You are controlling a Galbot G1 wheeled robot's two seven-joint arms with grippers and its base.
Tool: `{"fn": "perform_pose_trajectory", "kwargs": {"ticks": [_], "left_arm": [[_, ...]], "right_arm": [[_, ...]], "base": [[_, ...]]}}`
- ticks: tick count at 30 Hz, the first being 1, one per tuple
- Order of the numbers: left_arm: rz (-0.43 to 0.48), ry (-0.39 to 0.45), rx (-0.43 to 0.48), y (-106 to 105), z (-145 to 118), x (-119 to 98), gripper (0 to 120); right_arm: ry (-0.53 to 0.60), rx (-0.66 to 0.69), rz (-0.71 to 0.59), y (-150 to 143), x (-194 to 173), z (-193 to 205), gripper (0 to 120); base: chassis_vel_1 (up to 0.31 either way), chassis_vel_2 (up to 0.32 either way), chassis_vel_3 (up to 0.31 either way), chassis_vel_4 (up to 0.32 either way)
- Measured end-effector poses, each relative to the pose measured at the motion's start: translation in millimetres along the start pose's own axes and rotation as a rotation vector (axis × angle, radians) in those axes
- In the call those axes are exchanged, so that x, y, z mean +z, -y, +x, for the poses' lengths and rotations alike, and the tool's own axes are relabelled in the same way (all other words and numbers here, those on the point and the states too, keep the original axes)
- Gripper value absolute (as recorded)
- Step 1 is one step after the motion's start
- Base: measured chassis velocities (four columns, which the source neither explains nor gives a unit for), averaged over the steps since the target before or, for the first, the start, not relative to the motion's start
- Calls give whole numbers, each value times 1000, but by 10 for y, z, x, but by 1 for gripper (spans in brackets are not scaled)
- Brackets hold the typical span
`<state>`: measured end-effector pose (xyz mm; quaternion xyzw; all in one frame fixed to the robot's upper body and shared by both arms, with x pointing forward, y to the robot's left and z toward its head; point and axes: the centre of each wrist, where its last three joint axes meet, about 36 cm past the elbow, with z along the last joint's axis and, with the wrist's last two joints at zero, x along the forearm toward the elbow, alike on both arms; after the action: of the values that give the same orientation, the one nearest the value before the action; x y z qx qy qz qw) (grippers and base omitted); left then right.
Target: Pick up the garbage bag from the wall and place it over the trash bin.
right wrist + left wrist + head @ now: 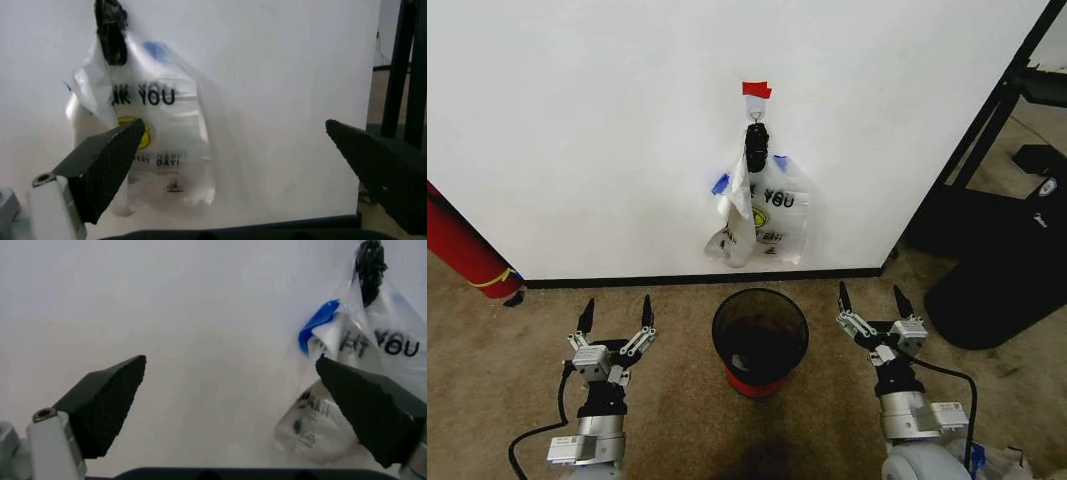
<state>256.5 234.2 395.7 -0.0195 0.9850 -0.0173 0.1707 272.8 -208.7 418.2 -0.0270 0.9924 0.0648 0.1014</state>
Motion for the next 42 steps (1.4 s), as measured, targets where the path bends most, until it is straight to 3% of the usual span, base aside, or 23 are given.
{"fn": "perform_pose_trajectory", "kwargs": {"ticks": [23, 27, 28, 31, 36, 42], "left_arm": [[-14, -5, -31, -33, 17, 45, 100], [-18, -1, -20, -19, 16, 16, 100], [-18, -1, -20, -19, 16, 16, 100], [-33, -2, -16, -45, 43, -20, 100], [-63, -9, -31, -120, 104, -46, 100], [-83, -13, -53, -170, 151, -38, 100]], "right_arm": [[-10, -46, -7, 36, 199, -373, 100], [-26, -135, -204, 67, 85, -728, 100], [-26, -135, -204, 67, 85, -728, 100], [-23, -251, -382, 64, 42, -1157, 100], [-10, -352, -588, -106, 36, -1917, 100], [-32, -391, -730, -391, 94, -2540, 100]], "base": [[0, 0, 0, 0], [0, 0, 0, 0], [0, 0, 0, 0], [0, 0, 0, 0], [0, 0, 0, 0], [0, 0, 0, 0]]}}
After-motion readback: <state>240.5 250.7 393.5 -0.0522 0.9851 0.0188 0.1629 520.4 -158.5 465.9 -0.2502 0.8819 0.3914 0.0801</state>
